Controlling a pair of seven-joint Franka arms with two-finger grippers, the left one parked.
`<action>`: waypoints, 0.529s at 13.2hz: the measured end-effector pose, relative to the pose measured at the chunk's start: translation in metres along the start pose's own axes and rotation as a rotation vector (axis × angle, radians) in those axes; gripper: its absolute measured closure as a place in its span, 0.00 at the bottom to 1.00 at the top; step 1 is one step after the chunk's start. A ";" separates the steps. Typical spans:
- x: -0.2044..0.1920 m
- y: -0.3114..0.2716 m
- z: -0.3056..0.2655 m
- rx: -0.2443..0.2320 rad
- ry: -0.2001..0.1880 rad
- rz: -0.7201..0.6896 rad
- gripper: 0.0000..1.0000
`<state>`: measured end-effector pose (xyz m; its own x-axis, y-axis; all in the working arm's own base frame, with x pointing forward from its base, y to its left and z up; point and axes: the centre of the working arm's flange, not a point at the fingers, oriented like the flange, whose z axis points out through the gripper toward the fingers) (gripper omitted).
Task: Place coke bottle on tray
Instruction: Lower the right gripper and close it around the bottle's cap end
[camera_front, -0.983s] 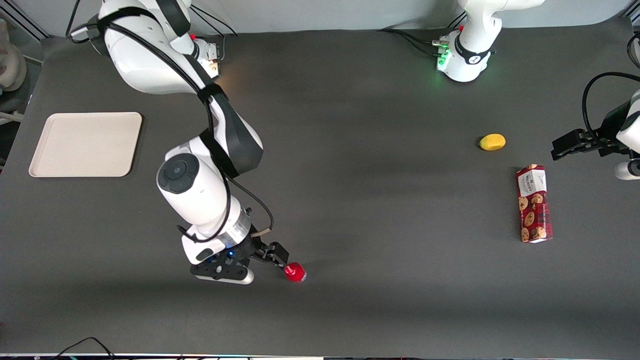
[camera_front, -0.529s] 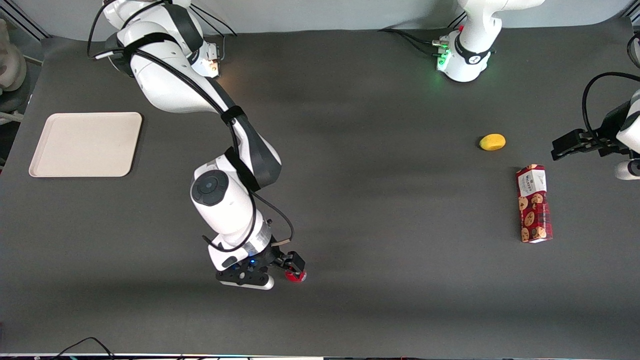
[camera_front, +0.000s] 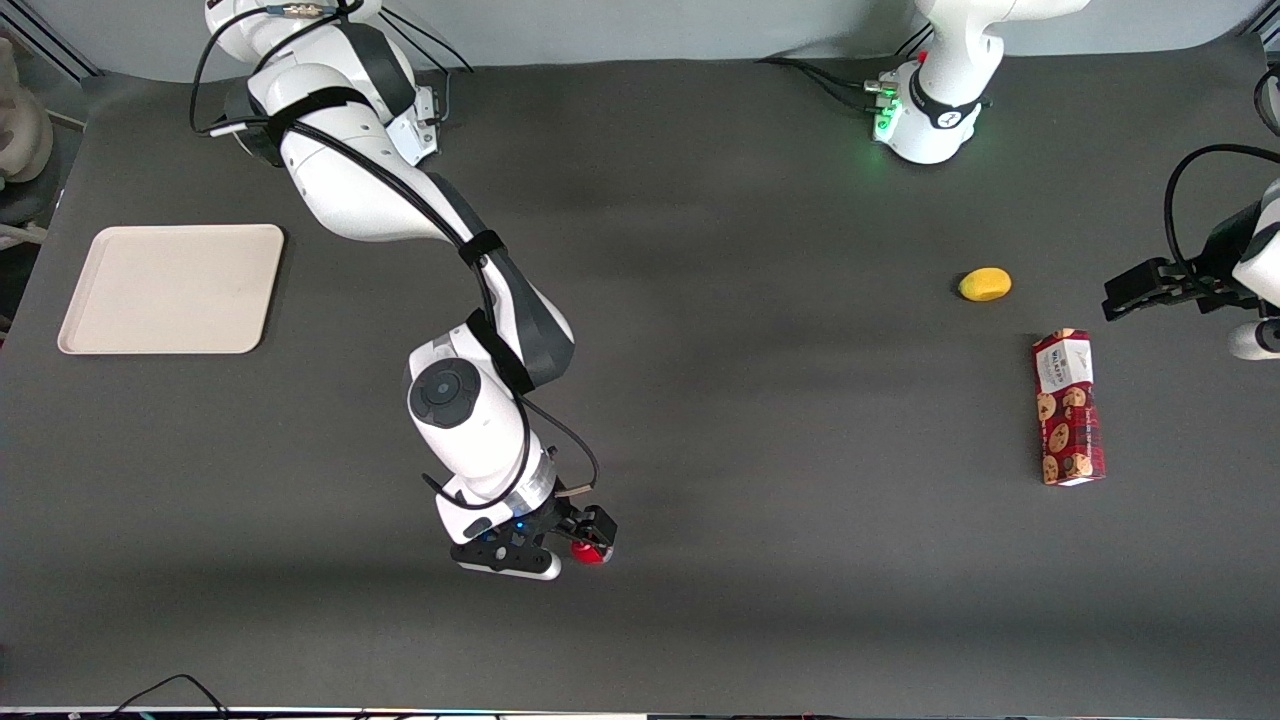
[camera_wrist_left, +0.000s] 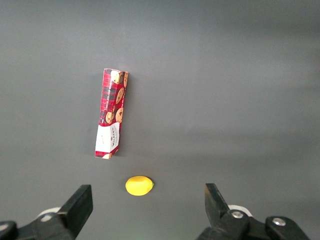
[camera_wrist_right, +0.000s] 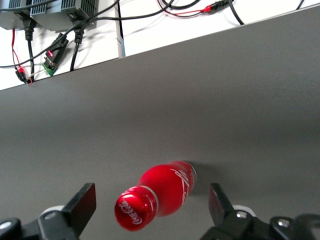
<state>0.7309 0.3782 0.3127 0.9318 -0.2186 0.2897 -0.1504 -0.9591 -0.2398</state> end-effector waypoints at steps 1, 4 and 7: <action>-0.001 -0.001 0.002 0.000 -0.002 0.000 0.00; -0.003 -0.002 0.004 -0.001 -0.004 -0.001 0.14; -0.004 -0.001 0.006 -0.002 -0.005 -0.001 0.52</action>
<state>0.7295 0.3814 0.3068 0.9336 -0.2171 0.2851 -0.1505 -0.9596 -0.2379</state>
